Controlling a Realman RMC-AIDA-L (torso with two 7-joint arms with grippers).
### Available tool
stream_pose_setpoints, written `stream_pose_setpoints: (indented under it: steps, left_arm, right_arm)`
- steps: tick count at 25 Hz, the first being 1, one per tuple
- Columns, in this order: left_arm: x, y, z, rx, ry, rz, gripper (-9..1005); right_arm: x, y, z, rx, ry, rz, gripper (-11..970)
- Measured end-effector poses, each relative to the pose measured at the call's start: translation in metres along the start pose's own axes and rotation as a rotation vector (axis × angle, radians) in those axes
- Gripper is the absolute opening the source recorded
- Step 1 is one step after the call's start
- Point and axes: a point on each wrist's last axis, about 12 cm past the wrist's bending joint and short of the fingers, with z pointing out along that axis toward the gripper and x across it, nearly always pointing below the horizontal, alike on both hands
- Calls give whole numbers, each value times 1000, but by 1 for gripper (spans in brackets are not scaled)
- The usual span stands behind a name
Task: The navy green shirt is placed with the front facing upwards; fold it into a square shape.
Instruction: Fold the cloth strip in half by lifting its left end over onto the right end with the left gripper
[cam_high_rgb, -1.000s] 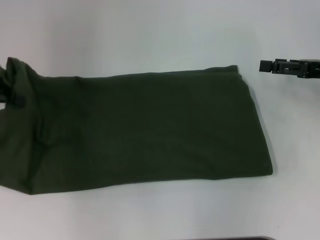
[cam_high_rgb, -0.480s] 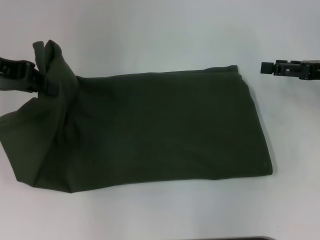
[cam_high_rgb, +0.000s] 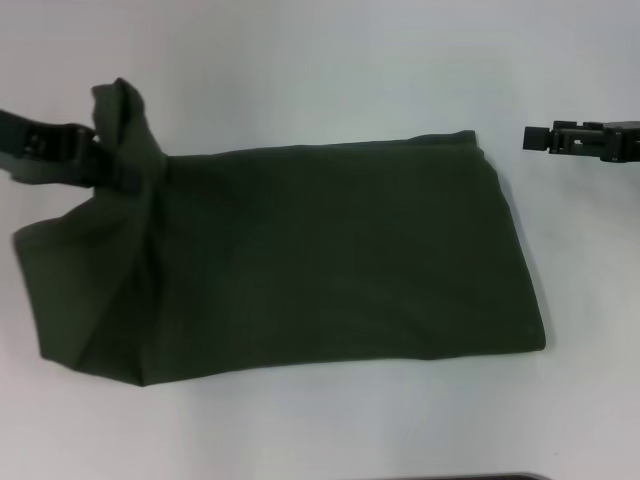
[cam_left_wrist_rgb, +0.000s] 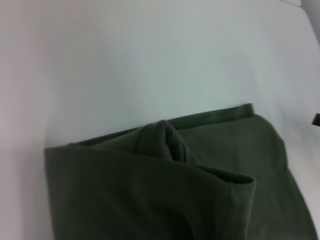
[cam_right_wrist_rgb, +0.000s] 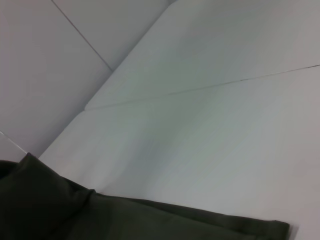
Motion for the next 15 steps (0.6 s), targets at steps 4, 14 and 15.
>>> stream_pose_setpoints:
  steps: [4,14,15]
  left_arm:
    - [-1,-10,7,61,-19,14,27]
    - [-2,-31,23,162,-38,37,27]
    - [-2,-33,24,170,-35,38,27]
  right_arm:
    - [0,-1,-1,2,7,-6,945]
    - [-2,-1,-6,-3,20,-16,944]
    - [-2,-1,-6,-5,22,-17,944]
